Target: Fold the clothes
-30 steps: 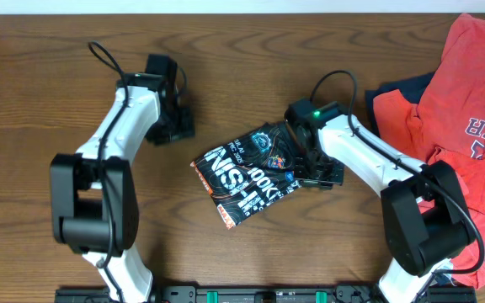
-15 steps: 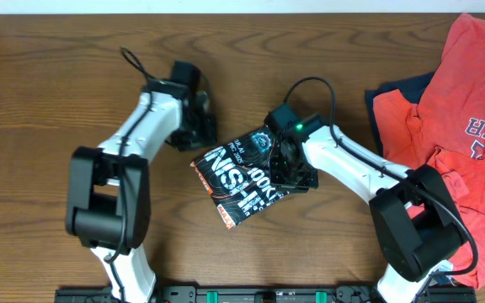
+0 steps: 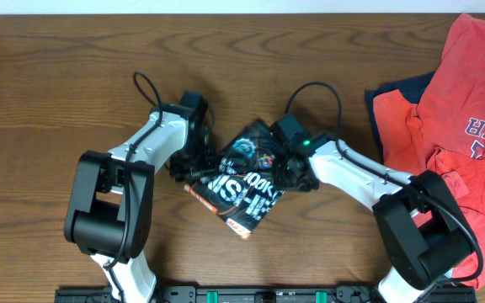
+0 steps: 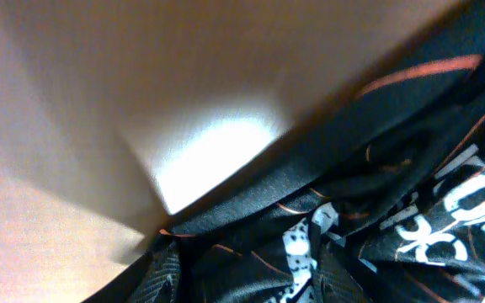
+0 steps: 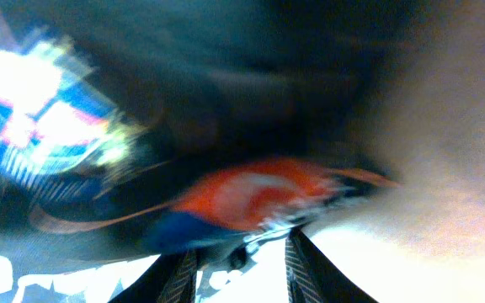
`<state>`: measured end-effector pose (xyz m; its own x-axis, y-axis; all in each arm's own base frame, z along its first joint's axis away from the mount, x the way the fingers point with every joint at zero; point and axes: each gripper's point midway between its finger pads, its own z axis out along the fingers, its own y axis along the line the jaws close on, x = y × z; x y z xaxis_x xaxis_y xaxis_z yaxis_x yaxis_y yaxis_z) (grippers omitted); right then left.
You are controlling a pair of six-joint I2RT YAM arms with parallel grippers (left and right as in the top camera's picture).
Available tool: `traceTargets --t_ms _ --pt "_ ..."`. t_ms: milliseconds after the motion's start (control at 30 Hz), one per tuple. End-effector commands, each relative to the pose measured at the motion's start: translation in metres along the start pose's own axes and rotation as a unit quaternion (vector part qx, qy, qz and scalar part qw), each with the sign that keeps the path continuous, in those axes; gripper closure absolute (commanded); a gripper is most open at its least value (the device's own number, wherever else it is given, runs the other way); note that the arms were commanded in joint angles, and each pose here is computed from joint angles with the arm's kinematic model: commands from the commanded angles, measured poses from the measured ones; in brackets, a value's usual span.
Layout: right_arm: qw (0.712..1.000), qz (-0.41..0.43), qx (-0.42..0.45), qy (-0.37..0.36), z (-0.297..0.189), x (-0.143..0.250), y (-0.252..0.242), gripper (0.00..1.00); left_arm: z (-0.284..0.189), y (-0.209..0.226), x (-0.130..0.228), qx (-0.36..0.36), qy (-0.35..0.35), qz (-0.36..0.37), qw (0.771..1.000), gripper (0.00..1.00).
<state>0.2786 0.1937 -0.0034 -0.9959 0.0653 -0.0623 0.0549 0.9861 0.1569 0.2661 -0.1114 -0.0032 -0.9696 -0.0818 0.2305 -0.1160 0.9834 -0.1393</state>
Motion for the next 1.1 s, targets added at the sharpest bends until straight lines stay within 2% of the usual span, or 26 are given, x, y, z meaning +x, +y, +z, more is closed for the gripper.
traceTargets --t_ms 0,133,233,267,333,367,533,600,700,833,1000,1067 --pt "0.994 -0.005 0.089 -0.060 0.007 -0.034 -0.053 0.66 0.030 0.015 0.038 -0.014 0.086 -0.051 0.995 0.49" --pt "0.995 -0.016 0.072 -0.063 0.005 -0.045 -0.059 0.60 0.013 0.002 0.029 0.017 0.057 -0.055 0.997 0.48" --pt "0.996 -0.012 0.077 -0.047 0.005 -0.038 -0.064 0.52 -0.012 -0.009 0.006 0.044 -0.006 -0.041 0.998 0.41" --pt "0.996 -0.012 0.080 -0.042 0.005 -0.036 -0.066 0.50 -0.019 -0.013 -0.002 0.053 -0.028 -0.037 0.998 0.37" --pt "0.996 -0.012 0.084 -0.034 0.006 -0.032 -0.067 0.49 -0.035 -0.019 -0.021 0.073 -0.079 -0.029 0.994 0.13" --pt "0.996 -0.012 0.086 -0.030 0.005 -0.030 -0.068 0.48 -0.044 -0.022 -0.033 0.086 -0.111 -0.024 0.990 0.08" --pt "0.996 -0.012 0.090 -0.022 0.006 -0.026 -0.070 0.46 -0.066 -0.032 -0.074 0.119 -0.202 0.004 0.972 0.05" --pt "0.996 -0.012 0.090 -0.021 0.006 -0.025 -0.071 0.46 -0.071 -0.043 -0.084 0.139 -0.225 0.047 0.963 0.05" --pt "0.996 -0.012 0.092 -0.019 0.005 -0.024 -0.071 0.46 -0.072 -0.064 -0.087 0.186 -0.228 0.105 0.950 0.04" --pt "0.995 -0.012 0.094 -0.014 0.005 -0.022 -0.072 0.46 -0.058 -0.084 -0.081 0.245 -0.194 0.143 0.939 0.03" --pt "0.995 -0.012 0.096 -0.011 0.005 -0.020 -0.073 0.46 -0.028 -0.097 -0.068 0.290 -0.131 0.151 0.936 0.03" --pt "0.995 -0.012 0.097 -0.009 0.005 -0.019 -0.074 0.45 -0.017 -0.101 -0.061 0.298 -0.108 0.151 0.936 0.06"
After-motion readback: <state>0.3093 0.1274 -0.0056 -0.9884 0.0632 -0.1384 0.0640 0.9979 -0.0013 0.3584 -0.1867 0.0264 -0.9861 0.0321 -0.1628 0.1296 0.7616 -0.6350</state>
